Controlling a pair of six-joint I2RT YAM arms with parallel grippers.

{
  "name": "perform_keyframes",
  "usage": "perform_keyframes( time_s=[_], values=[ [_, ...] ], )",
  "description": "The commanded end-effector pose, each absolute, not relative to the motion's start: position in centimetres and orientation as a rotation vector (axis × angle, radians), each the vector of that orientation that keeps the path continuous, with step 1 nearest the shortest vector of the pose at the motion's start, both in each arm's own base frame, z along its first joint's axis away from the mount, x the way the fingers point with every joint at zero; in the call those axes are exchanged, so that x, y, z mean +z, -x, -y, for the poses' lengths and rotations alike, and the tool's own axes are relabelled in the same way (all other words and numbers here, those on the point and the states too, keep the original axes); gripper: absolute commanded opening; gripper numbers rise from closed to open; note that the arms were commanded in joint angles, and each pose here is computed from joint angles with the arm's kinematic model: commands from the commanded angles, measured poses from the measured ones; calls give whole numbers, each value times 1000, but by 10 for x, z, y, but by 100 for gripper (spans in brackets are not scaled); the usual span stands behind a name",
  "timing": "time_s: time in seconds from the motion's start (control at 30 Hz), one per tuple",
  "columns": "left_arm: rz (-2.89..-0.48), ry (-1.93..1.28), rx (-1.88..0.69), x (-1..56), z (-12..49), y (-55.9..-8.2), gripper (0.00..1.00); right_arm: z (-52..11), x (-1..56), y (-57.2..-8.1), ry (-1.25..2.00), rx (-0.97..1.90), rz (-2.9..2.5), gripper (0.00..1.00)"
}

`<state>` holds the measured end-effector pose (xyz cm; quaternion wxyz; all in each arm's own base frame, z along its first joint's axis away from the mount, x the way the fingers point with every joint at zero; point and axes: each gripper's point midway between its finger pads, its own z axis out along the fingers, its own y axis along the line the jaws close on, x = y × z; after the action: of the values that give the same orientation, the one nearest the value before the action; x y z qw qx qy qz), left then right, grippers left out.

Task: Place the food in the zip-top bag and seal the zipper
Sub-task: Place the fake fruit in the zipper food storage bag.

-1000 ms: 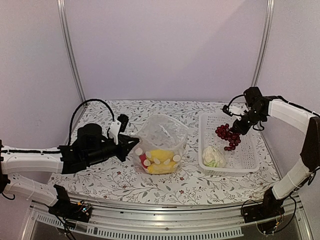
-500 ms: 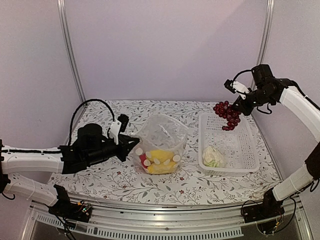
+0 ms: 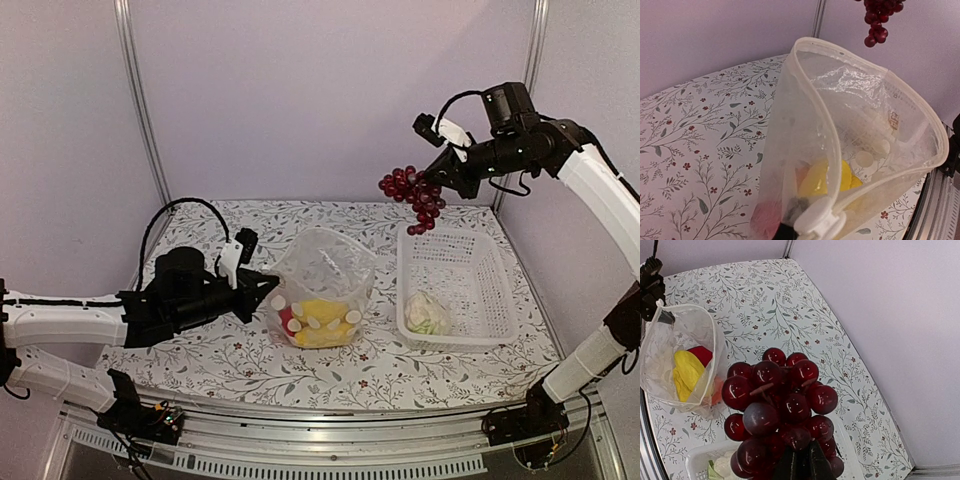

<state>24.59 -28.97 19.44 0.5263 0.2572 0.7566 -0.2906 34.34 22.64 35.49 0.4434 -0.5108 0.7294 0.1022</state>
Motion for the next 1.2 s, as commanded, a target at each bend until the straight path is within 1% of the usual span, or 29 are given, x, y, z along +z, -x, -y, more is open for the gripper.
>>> perform_keyframes(
  time_s=[0.0, 0.2, 0.37, 0.5, 0.73, 1.17],
  values=[
    [-1784, -600, -705, 206, 291, -250, 0, -272, 382, -315, 1362, 378, -1672, 0],
    [-1787, -595, -708, 206, 290, -250, 0, -323, 394, -281, 1465, 514, -1515, 0],
    [-1791, -593, -708, 205, 290, -249, 0, -353, 401, -262, 1509, 588, -1427, 0],
    [-1790, -592, -712, 205, 290, -249, 0, -372, 395, -251, 1555, 632, -1413, 0],
    [-1792, -593, -714, 204, 290, -247, 0, -387, 367, -252, 1616, 650, -1450, 0],
    [-1785, -588, -716, 203, 288, -246, 0, -400, 295, -244, 1727, 737, -1611, 0]
  ],
)
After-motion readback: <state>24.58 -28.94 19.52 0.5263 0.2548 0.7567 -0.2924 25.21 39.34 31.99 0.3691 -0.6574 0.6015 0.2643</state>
